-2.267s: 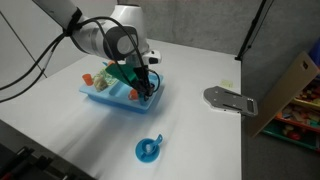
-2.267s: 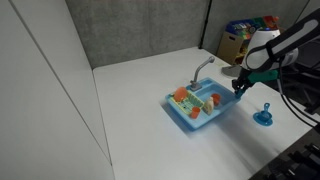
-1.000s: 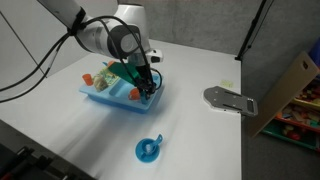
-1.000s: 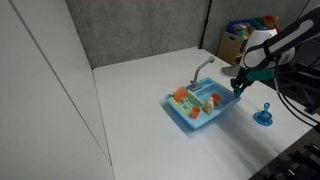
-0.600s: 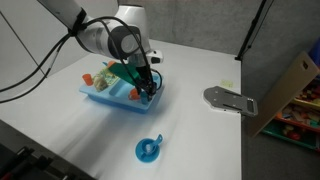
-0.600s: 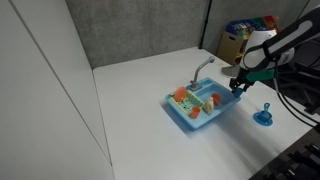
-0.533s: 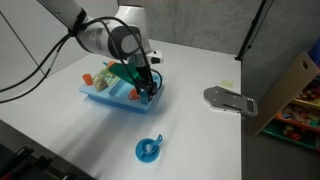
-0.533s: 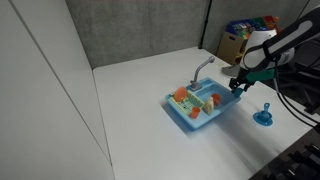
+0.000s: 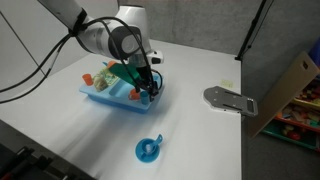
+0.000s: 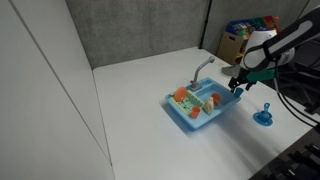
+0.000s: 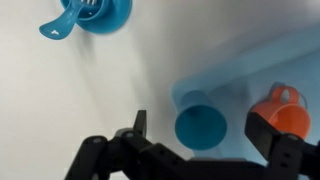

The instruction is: Pick up the blue cup and put it on the light blue surface in front of the sink

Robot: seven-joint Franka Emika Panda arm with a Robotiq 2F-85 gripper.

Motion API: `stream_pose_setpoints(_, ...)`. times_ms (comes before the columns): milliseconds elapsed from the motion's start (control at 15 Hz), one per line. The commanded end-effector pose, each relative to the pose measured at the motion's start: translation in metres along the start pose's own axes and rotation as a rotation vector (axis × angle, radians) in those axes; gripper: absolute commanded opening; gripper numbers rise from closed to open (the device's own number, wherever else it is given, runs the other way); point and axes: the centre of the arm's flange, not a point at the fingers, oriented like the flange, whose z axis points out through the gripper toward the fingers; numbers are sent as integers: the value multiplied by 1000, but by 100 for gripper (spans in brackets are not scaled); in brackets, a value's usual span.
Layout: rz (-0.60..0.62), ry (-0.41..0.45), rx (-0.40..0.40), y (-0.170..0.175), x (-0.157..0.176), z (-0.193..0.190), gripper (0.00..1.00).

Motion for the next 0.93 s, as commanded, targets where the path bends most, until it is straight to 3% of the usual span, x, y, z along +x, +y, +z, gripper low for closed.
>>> stream_pose_setpoints(0,-22,-5,3,6,-3,-17,100)
stream_pose_setpoints(600,-185,-44,35,8,-24,-44,100)
stream_pose_setpoints(867,-188,-40,16,10,-38,-70,100)
